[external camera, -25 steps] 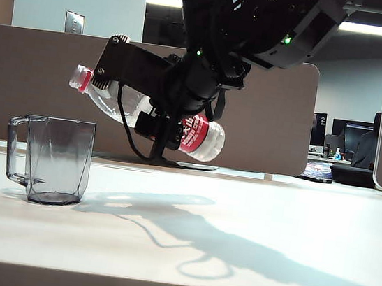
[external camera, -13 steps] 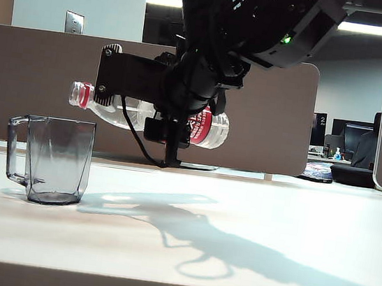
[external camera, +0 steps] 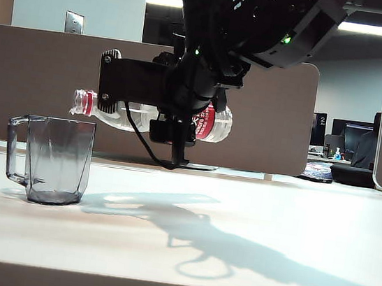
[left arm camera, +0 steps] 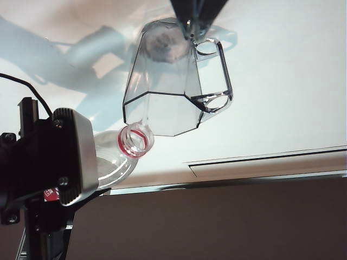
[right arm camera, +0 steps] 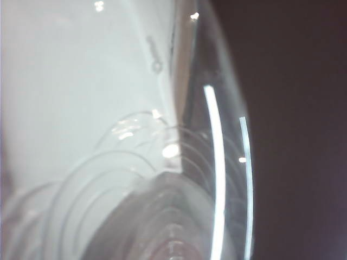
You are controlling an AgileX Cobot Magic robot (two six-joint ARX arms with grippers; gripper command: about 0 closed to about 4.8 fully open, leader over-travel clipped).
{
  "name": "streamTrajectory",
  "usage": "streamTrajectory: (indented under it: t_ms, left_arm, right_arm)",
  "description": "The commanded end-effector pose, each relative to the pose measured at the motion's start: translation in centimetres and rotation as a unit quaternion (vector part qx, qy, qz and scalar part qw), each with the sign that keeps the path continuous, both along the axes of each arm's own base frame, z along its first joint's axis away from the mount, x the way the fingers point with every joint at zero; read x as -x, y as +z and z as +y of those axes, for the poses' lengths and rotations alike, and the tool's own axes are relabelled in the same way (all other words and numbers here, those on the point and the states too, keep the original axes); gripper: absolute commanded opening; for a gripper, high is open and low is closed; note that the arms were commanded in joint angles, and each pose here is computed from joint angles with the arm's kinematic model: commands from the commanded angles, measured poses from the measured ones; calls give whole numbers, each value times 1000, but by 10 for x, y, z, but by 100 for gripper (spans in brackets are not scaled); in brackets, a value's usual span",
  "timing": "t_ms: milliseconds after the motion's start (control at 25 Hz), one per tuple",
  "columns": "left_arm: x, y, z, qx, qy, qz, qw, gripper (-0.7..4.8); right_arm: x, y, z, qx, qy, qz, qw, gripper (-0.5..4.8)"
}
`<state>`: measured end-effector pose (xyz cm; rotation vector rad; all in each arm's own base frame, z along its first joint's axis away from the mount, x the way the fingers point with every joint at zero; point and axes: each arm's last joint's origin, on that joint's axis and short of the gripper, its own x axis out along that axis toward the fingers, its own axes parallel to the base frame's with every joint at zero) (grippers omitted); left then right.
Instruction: Pick up the mineral water bottle on the table and pour water into the mug until it's half full.
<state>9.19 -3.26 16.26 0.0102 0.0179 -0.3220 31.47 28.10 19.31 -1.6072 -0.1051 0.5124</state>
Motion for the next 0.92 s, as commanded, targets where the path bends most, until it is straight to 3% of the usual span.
streamTrajectory:
  t_ms: [40,320,920]
  left_arm:
    - [0,2,0,2,-2,-5,1000,-5]
    - [0,2,0,2,-2,-5,1000,-5]
    - [0,2,0,2,-2,-5,1000,-5]
  right_arm:
    - [-1,14,1,-11,-8,-39,999,265]
    - [-2,21,1,-18,-11,-71,997,265]
    - [-3,21,-1,-4,-22,-77,997,265]
